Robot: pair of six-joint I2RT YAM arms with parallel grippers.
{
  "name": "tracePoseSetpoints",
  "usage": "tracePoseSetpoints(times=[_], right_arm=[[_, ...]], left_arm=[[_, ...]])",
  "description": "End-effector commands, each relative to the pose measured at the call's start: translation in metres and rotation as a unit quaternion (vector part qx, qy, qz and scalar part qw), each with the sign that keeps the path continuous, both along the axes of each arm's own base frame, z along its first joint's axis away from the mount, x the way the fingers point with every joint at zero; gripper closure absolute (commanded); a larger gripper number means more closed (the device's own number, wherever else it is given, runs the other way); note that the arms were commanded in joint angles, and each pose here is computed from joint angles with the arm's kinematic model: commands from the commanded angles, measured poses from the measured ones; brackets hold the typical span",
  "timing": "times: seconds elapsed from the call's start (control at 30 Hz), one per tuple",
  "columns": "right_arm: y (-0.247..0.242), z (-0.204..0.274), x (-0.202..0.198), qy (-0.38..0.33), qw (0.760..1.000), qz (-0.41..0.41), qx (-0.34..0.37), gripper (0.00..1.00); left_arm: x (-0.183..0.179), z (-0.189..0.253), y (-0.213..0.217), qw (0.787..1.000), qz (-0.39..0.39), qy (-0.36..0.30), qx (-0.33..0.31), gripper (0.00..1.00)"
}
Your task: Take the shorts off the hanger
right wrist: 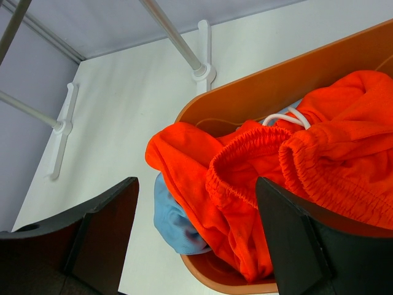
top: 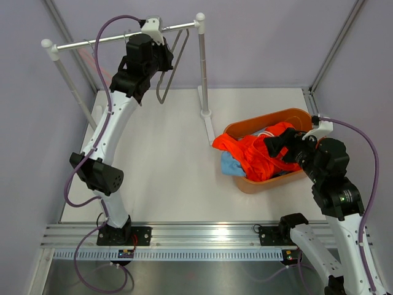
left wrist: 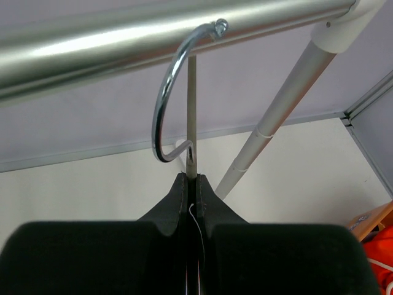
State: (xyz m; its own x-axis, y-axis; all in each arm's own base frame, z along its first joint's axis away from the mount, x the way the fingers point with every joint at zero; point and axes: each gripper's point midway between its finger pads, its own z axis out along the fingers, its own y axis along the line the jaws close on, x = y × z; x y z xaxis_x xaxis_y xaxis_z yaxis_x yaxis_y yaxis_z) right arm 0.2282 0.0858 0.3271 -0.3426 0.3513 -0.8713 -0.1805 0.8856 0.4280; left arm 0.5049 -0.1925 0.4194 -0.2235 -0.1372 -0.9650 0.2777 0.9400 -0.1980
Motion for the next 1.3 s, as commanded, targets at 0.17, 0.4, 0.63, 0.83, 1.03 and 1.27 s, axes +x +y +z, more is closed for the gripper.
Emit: tracePoseSetpoints(times=[0.17,0.4,0.63,0.83,1.03,1.27], right_arm=[[0.005,0.011,0.004,-0.025,1.0,0.014,0.004,0.15],[0.007,0.011,0.006,-0.024,1.0,0.018,0.005,0.15],[0.007,0.006,0.007,-0.019,1.0,0.017,0.002,0.15],[0.008,0.007,0.008,-0.02,1.0,0.02,0.002,0.15],[0.009,0.006,0.009,-0.018,1.0,0.022,0.004,0.15],[0.01,0.003,0.01,-0.014,1.0,0.024,0.004,0.15]], left_arm=[[-0.006,0.054,0.015,0.995,0.027,-0.087,-0.028,1.0],[-0.001,0.065,0.026,0.991,0.068,-0.103,-0.058,1.0],[0.005,0.072,0.025,0.988,0.075,-0.115,-0.076,1.0],[0.015,0.069,0.031,0.986,0.104,-0.104,-0.082,1.0],[0.023,0.061,0.032,0.985,0.115,-0.098,-0.081,1.0],[0.037,0.038,0.029,0.987,0.122,-0.073,-0.068,1.0]])
